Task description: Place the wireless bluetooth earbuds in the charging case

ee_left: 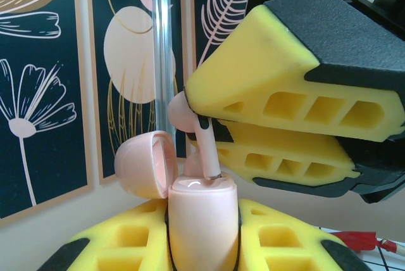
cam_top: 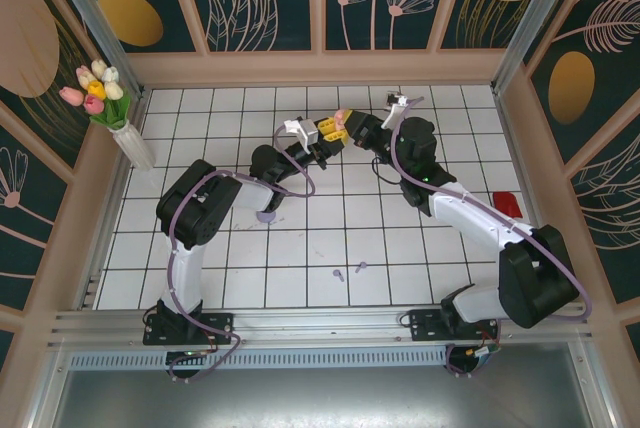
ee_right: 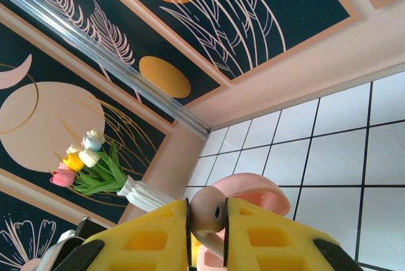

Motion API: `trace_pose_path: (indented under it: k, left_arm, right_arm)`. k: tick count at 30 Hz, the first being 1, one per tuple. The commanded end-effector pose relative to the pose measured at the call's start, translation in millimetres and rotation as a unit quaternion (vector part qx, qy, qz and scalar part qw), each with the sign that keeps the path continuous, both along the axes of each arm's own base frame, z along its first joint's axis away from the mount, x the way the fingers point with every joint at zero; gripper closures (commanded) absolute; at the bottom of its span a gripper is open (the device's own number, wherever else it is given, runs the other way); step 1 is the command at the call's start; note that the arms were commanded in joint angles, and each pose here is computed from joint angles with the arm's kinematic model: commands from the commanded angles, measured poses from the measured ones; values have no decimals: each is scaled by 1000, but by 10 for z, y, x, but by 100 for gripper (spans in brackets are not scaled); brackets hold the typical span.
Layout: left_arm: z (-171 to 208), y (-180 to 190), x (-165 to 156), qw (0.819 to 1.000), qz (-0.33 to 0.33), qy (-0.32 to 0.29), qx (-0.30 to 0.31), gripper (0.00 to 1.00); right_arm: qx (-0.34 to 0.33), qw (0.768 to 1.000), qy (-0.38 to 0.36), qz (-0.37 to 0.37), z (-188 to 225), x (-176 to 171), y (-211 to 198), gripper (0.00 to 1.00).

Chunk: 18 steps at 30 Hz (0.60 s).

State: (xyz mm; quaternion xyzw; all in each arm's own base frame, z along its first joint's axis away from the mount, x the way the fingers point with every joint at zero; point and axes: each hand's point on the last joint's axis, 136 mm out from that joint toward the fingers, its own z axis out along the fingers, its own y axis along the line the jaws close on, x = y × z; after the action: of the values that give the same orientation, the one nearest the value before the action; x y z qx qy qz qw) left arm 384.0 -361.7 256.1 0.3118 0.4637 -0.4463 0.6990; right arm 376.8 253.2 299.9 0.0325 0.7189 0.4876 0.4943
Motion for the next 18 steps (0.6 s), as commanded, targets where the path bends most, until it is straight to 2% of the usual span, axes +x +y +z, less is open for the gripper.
trace_pose_path:
  k: [1,18]
  left_arm:
    - [338,40,-107,997,-1,-60,-40,100]
    - [374,31,-57,997,9,-60,-39,100]
  right_arm:
    - [6,1000,-5,1,9,-20,-26,81]
    - [-14,1000,16,18,-184,-106,24,82]
